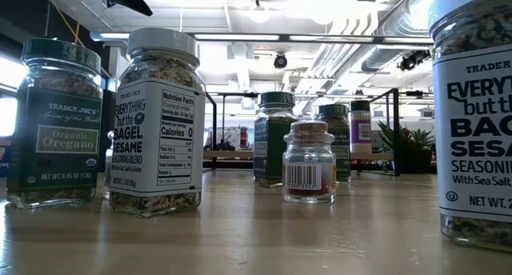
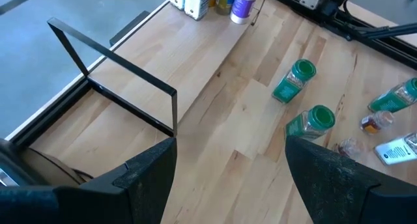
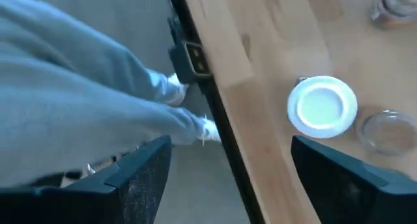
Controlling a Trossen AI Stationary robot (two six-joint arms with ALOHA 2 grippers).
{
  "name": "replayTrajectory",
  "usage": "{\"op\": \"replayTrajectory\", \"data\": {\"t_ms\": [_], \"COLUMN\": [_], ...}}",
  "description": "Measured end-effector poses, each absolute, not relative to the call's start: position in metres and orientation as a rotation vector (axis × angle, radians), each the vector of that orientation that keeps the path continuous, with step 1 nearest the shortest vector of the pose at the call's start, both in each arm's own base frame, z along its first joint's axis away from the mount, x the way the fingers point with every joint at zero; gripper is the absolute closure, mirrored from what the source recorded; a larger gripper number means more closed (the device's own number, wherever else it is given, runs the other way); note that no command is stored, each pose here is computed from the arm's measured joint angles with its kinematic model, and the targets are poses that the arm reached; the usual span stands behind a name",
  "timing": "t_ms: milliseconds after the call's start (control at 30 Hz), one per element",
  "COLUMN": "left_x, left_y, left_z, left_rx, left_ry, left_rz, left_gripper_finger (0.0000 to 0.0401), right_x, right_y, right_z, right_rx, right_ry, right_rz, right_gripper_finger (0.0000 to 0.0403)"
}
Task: Shelf spices
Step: Put the right white spice bottle on the shelf and align with the other white spice bottles
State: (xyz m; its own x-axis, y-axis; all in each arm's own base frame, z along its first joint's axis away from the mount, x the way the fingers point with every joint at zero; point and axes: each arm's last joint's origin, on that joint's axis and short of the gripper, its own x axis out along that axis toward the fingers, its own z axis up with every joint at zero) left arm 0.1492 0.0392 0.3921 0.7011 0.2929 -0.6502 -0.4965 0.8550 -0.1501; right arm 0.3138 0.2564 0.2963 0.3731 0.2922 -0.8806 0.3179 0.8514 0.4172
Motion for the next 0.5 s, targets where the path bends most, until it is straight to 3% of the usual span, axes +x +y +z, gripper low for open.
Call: {"op": "replayTrajectory", "data": {"t_ms": [233, 500], "left_x": [0.15, 0.152], "left_y": [0.04, 0.04], "left_z": [0.392, 0.391], "left_rx": [-0.328, -0.334], "left_ry": [0.664, 0.671], "left_rz": [0.449, 0.451], "left_gripper_finger": [0.0119, 0.0119], "right_x": [0.308, 0.312], "right_y": [0.244, 0.236], "right_z": [0.263, 0.25], "right_rx": [0.641, 0.539], "right_ry": [1.3, 1.264], "right_rz": [-0.228, -0.231], "right_gripper_finger": [0.0091, 0.0091]}}
